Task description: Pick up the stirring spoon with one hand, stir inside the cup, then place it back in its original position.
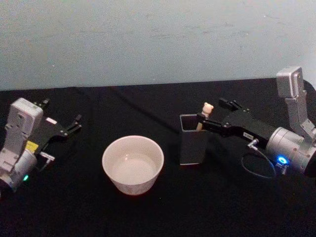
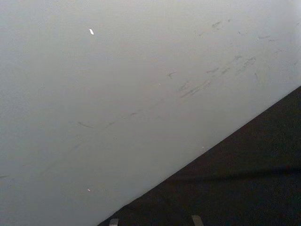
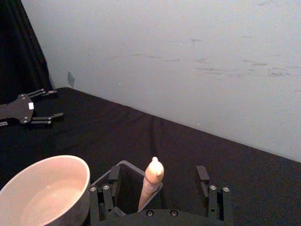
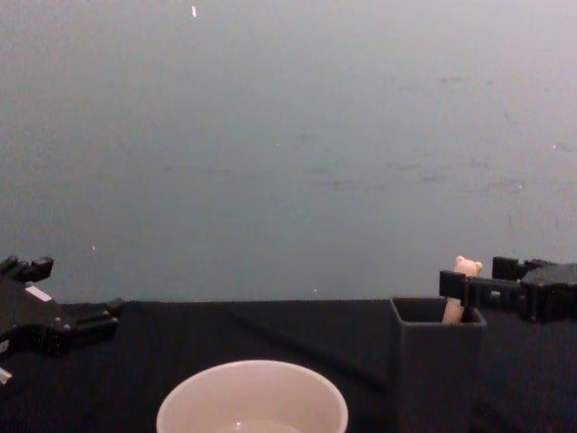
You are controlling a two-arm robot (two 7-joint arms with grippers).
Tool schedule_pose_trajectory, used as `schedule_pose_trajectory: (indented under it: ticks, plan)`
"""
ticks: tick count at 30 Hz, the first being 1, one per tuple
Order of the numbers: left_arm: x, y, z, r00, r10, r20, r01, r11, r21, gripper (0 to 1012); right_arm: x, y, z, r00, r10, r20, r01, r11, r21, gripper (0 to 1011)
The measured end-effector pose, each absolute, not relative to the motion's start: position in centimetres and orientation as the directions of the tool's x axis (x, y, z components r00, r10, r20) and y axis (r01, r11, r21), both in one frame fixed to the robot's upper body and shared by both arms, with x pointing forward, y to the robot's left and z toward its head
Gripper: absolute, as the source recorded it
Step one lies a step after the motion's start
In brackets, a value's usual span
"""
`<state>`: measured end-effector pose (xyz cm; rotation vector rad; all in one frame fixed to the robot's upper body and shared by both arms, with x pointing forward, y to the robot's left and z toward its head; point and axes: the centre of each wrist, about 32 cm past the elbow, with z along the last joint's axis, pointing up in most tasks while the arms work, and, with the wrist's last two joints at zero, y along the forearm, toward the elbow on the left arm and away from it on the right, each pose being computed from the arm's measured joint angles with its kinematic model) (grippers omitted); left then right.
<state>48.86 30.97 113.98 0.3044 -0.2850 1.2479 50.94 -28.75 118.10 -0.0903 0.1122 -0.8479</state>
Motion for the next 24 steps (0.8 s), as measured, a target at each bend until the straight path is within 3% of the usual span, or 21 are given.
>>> schedule_pose_trajectory:
  ticks: [24]
  plan:
    - [48.86,30.97,113.98,0.292,0.880,0.374,-0.955,0.287,0.070,1001,51.75,-28.43,117.68,0.652,-0.754,-0.079,0.740,0.656,-0.149,1002]
